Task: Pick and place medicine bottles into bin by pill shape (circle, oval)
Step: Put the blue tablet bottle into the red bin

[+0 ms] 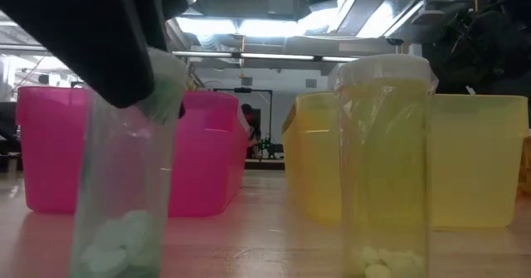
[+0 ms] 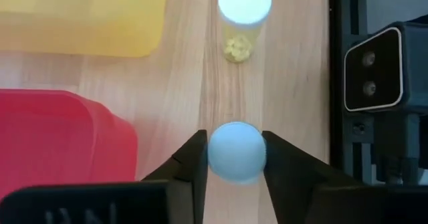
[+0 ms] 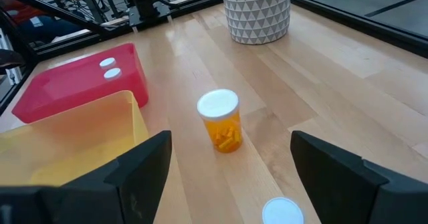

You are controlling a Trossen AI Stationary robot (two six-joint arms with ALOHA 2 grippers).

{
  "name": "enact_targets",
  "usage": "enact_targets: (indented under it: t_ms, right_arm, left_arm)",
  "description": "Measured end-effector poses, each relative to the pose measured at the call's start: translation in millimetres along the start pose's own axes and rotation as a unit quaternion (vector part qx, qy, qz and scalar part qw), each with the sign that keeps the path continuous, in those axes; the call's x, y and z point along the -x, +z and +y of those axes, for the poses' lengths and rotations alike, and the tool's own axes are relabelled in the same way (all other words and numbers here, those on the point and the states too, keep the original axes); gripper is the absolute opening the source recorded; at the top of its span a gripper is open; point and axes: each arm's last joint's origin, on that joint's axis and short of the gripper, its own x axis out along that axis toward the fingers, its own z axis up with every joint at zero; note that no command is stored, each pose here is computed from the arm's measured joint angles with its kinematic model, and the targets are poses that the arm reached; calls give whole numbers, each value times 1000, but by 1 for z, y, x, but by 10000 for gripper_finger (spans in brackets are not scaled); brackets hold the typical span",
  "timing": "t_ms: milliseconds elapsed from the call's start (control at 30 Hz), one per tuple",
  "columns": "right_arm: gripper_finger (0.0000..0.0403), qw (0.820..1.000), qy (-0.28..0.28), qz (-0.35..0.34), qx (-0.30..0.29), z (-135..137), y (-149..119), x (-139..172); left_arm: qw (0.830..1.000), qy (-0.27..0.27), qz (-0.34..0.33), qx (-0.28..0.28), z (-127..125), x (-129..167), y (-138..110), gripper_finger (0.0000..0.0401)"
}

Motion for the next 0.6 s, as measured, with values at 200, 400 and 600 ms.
enact_targets:
  t_ms: [200,400,600]
  right_arm:
    - [307,1000,0,0,0,0,0,0]
    - [307,1000,0,0,-5,0,0,0]
    - [307,1000,0,0,-14,0,0,0]
  left_arm:
    - [1000,-18,4,4,1,11,4,92]
    - [1000,-16,-14,1,15,68,23,89]
    - [998,50,-6,-31,47,94,32,89]
